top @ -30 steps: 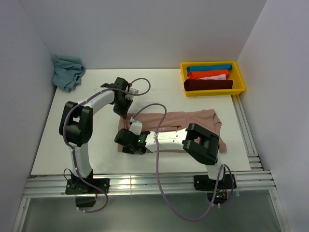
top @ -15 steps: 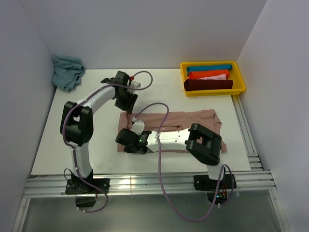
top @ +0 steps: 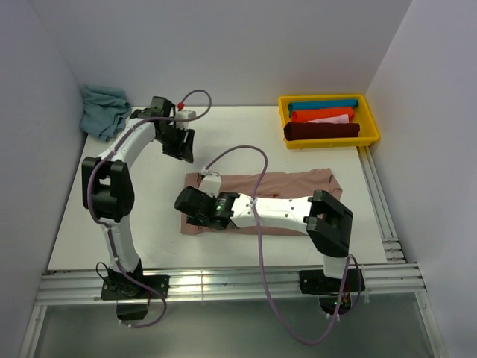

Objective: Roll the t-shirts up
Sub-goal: Roll the tshirt

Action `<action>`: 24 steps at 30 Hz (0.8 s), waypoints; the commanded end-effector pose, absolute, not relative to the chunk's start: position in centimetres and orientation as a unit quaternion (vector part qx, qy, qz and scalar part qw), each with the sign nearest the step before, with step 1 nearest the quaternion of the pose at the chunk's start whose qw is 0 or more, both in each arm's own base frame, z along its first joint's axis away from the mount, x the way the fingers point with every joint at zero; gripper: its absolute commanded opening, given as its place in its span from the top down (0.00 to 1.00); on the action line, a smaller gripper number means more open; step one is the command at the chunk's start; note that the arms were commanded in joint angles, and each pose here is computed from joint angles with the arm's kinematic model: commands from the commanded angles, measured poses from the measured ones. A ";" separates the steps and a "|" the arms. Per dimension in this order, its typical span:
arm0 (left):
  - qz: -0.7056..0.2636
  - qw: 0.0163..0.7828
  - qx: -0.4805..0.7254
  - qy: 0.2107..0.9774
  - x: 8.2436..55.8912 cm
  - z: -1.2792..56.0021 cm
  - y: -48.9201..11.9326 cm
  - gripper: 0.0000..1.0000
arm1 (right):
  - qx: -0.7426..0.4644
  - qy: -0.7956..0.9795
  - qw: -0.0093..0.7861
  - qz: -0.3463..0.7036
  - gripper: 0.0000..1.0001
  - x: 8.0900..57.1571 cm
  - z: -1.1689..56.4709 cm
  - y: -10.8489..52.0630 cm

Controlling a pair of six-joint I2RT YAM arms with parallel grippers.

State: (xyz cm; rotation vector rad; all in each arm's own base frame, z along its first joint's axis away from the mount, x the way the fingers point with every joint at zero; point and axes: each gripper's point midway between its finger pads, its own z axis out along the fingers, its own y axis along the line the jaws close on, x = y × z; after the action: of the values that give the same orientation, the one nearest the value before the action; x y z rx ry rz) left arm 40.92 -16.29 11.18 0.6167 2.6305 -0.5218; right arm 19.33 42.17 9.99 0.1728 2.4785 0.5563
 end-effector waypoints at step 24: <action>-0.345 0.112 0.125 0.924 37.6 3.4 -13.6 0.41 | -0.008 0.950 0.305 0.068 0.46 21.7 4.9 45.8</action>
State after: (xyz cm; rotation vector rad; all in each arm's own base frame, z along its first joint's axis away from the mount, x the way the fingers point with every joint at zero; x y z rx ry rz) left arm 37.02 -13.04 3.26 0.3447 2.7683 -0.9885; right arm 21.27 45.77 3.57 -0.0313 2.5606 0.2047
